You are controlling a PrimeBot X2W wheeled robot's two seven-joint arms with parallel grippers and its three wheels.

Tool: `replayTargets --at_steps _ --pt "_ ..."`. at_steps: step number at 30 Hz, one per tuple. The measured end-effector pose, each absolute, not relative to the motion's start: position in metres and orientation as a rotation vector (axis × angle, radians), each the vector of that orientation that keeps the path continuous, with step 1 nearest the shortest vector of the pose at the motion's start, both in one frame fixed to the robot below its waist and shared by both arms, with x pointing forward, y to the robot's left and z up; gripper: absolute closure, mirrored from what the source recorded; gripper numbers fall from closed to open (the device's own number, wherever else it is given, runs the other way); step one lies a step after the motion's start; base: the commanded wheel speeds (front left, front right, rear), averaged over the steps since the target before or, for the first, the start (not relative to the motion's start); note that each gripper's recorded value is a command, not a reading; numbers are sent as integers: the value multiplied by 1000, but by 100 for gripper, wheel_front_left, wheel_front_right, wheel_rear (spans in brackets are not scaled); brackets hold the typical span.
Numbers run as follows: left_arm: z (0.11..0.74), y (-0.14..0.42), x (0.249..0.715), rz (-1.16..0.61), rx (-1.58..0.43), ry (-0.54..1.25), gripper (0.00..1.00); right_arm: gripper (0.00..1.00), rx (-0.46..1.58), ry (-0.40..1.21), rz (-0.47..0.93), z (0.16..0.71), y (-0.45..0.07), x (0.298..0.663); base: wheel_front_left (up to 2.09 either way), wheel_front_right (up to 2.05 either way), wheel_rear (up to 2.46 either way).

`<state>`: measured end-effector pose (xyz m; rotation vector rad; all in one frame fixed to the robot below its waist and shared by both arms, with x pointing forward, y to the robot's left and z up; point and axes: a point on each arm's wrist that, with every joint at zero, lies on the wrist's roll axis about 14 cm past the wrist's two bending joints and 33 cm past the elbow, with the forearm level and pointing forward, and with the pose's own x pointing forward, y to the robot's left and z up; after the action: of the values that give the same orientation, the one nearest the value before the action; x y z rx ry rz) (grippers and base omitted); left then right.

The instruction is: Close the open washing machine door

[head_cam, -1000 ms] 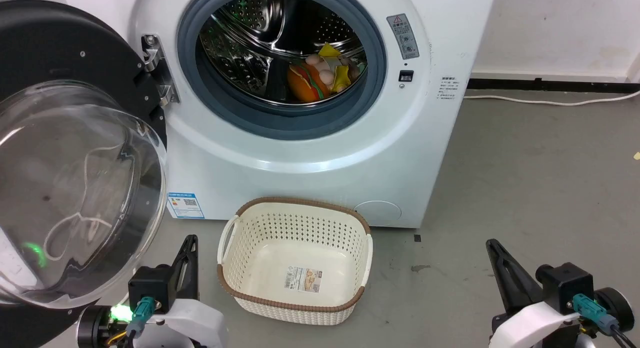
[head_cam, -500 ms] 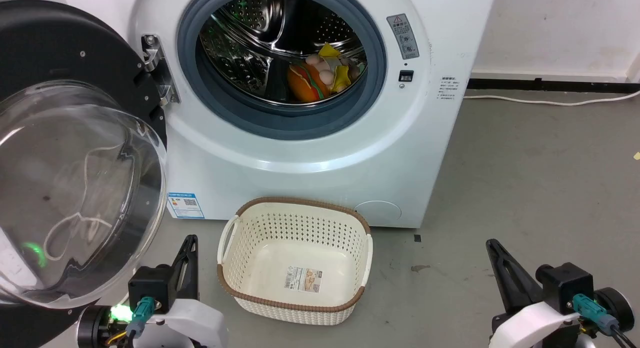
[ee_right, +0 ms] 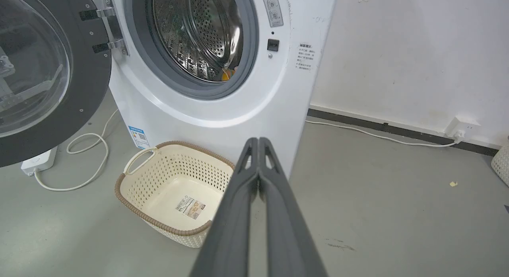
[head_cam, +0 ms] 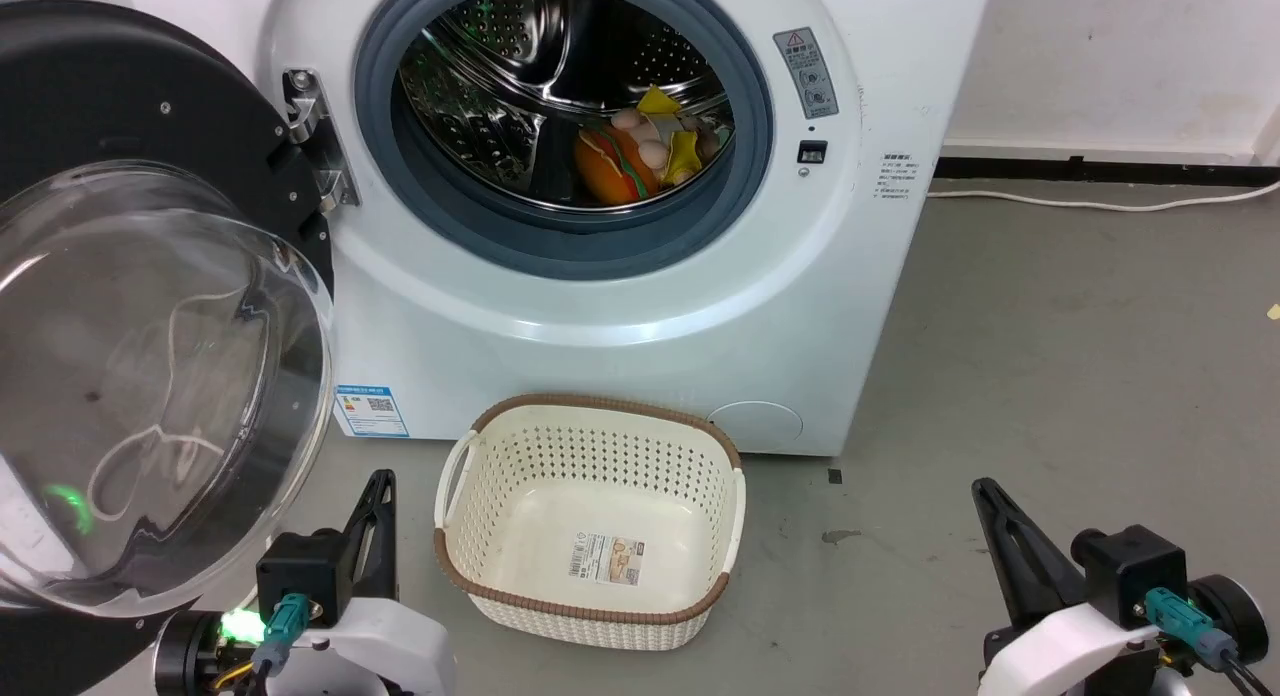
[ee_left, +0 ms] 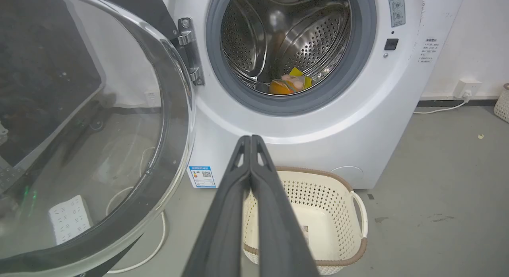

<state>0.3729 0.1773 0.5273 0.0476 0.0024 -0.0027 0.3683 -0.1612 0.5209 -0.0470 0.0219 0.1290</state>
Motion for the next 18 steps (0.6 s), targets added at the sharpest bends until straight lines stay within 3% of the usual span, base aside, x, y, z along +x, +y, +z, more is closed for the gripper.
replayTargets --at_steps 18 --pt "527 177 373 -2 48 2 100 100 -47 22 129 521 -161 368 0 0 0"
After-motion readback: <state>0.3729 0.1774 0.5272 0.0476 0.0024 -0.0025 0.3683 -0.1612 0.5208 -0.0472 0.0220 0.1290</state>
